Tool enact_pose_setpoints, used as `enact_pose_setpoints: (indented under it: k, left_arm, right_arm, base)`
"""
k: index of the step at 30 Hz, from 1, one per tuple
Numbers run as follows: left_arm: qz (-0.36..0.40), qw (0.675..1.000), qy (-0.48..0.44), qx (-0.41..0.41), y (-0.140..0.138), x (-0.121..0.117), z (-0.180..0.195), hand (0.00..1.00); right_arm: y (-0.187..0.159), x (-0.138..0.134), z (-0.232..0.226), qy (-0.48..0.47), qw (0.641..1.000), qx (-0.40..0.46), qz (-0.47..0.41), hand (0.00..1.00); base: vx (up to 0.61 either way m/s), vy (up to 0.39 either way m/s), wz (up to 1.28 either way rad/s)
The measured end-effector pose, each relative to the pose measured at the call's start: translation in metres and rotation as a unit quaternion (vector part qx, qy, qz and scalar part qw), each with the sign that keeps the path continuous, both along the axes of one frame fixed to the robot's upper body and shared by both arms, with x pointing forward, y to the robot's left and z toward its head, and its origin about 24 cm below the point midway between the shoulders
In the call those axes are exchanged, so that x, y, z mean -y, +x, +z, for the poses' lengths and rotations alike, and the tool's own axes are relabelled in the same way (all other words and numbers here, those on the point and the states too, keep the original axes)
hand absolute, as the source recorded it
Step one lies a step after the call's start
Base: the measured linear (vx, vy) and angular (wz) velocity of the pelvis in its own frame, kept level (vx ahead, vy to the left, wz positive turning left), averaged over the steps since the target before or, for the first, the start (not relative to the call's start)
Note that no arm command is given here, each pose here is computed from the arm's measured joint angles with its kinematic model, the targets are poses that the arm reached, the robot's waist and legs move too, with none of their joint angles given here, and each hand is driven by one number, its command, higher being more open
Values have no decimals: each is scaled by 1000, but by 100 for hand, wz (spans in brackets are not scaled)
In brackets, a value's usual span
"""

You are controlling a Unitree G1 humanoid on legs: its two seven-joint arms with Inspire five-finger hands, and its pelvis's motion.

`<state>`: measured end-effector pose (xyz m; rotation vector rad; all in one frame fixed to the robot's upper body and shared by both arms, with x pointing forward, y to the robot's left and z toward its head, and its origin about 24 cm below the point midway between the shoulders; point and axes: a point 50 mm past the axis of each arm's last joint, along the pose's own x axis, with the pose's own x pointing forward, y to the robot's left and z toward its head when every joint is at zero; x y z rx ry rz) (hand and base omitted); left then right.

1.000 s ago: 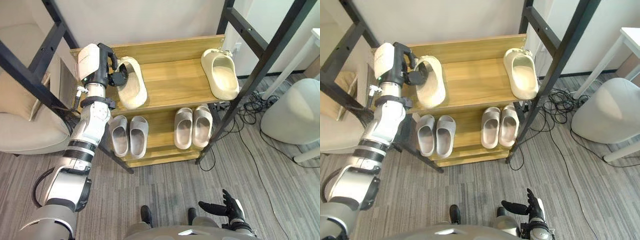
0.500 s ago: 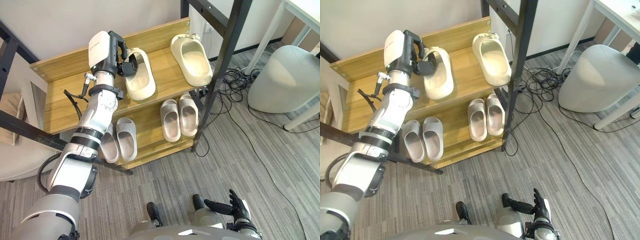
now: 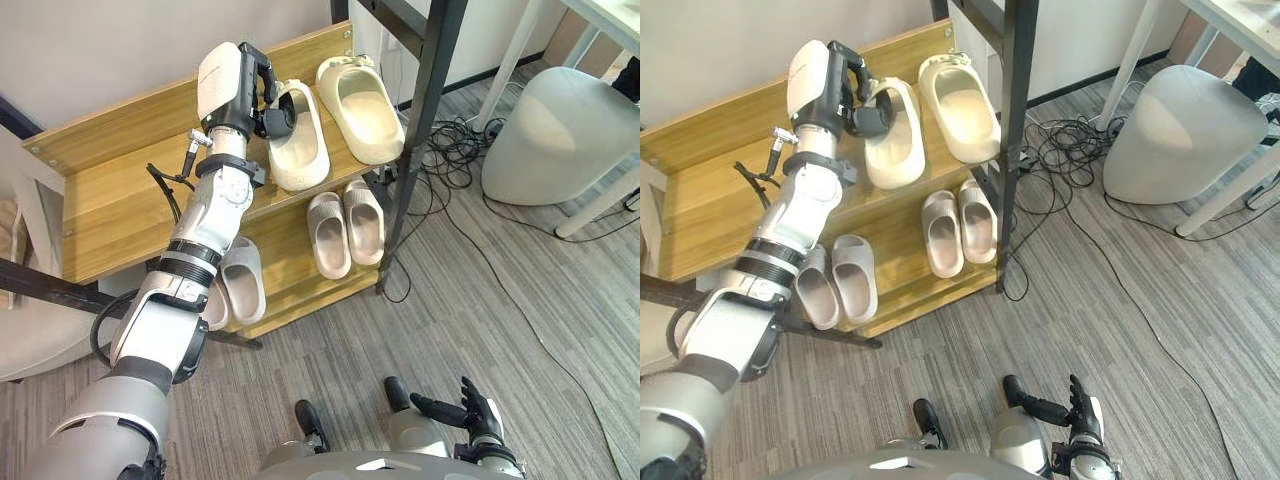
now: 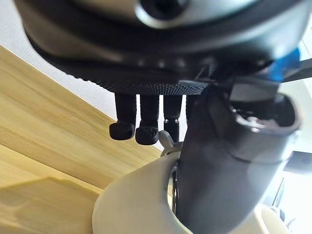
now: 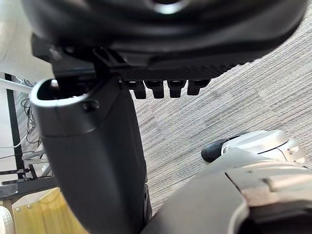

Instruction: Organize the slippers on the shoe rack

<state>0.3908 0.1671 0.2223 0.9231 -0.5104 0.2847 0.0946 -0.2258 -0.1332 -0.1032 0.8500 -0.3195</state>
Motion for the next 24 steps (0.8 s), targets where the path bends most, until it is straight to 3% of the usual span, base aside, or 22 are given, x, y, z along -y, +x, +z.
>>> enact_pose_setpoints:
  k: [13, 24]
  left_arm:
    - [17, 998, -51, 33, 0, 2, 10, 100]
    - [-35, 993, -109, 21, -17, 18, -21, 100]
  right_arm:
    - [3, -1, 2, -2, 1000, 14, 1, 100]
    - [4, -3, 2, -7, 1000, 9, 27, 100]
  base:
    - [2, 3, 1]
    - [-18, 6, 10]
